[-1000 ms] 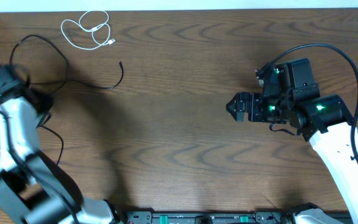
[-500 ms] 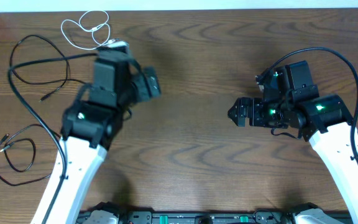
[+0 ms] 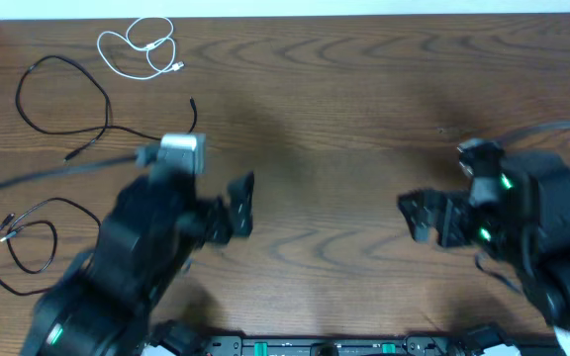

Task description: Untangle cables

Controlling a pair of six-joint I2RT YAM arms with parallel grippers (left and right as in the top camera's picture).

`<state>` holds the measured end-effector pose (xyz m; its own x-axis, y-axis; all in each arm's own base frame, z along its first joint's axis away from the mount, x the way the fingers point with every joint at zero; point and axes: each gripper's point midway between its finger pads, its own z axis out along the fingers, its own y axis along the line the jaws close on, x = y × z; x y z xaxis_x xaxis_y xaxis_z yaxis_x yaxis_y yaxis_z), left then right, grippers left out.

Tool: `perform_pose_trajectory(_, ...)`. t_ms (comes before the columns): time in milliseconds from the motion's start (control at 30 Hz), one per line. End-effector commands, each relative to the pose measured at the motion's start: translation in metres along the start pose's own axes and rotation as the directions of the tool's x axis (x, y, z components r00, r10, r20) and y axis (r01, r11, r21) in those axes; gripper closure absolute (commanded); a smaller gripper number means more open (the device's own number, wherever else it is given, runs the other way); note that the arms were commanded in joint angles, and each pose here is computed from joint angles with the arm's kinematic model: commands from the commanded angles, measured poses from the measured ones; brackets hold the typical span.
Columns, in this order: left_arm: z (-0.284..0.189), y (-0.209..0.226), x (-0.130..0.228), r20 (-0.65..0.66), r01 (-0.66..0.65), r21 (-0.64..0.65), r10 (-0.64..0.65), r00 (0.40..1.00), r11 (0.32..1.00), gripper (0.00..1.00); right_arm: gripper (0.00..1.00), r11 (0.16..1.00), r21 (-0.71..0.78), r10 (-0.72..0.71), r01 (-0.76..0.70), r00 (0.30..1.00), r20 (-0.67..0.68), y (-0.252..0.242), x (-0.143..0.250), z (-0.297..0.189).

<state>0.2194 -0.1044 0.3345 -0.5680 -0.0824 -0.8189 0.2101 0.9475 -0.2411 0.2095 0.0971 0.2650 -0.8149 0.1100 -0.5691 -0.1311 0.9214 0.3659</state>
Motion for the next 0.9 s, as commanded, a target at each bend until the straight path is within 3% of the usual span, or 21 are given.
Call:
perform_pose_trajectory(0, -0.019, 0.003, 0.018, 0.009, 0.001, 0.030, -0.001, 1.000, 1.000, 0.00, 0.01, 0.993, 0.119, -0.027, 0.017, 0.996, 0.087, -0.023, 0.008, -0.027)
perform_pose_trajectory(133, -0.027, 0.015, 0.039, -0.012, 0.010, 0.012, -0.010, 1.000, 1.000, 0.00, 0.01, 0.992, 0.122, -0.030, 0.015, 0.992, 0.121, -0.028, 0.022, -0.040)
perform_pose_trajectory(300, -0.027, 0.018, 0.051, -0.061, 0.001, 0.000, -0.001, 0.998, 1.000, 0.00, 0.01, 0.982, 0.103, 0.144, -0.157, 0.981, 0.128, -0.030, 0.030, -0.044)
perform_pose_trajectory(867, -0.027, 0.019, 0.051, -0.061, 0.001, 0.000, -0.001, 0.998, 1.000, 0.00, 0.01, 0.982, 0.105, 0.144, -0.157, 0.981, 0.126, -0.030, 0.031, -0.044)
